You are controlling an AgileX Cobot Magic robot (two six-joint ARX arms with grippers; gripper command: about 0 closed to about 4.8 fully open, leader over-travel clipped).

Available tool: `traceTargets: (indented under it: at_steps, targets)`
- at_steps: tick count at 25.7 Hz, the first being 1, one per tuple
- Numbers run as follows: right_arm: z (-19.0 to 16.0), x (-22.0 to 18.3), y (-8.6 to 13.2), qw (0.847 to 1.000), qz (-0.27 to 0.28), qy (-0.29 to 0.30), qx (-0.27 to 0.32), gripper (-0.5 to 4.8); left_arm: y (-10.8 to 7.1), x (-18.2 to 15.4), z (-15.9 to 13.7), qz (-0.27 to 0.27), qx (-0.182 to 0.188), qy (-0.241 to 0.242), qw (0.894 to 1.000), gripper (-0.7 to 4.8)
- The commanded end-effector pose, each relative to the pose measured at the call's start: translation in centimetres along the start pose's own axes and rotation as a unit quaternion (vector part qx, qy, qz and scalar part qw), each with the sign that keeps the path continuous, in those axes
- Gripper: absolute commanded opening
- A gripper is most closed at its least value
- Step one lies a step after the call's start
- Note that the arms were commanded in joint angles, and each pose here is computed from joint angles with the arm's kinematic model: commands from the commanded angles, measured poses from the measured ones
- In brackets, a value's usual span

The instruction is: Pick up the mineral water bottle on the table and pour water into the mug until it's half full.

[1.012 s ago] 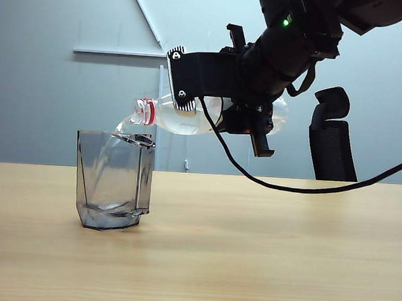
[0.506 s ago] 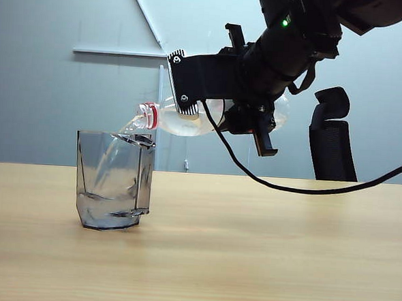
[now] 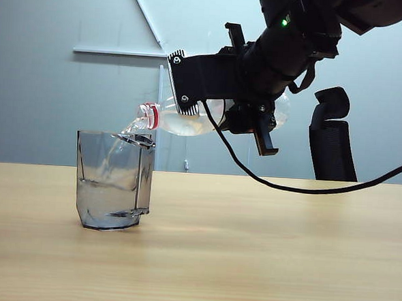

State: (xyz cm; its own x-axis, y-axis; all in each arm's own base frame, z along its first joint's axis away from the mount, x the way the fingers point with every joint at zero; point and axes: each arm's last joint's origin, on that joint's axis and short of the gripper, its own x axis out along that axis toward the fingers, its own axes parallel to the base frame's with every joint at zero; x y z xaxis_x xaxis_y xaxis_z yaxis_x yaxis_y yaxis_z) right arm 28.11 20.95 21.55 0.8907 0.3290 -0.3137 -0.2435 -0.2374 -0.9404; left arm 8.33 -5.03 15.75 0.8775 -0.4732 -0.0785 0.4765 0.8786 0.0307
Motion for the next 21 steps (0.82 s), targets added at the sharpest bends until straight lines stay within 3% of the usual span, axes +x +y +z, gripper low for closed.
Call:
traceTargets:
  at_steps: [1, 8, 21]
  targets:
    - [0.0, -0.2, -1.0, 0.999, -0.03, 0.001, 0.011, 2.03, 0.0, 0.0, 0.1, 0.0, -0.002, -0.004, 1.0, -0.02]
    - [0.2, -0.2, -1.0, 0.999, -0.03, -0.004, 0.025, 2.03, 0.0, 0.0, 0.1, 0.0, -0.002, -0.004, 1.0, -0.02]
    - [1.3, -0.7, -1.1, 0.988, -0.03, -0.014, 0.149, 2.45, 0.0, 0.0, 0.1, 0.0, -0.002, -0.004, 1.0, -0.02]
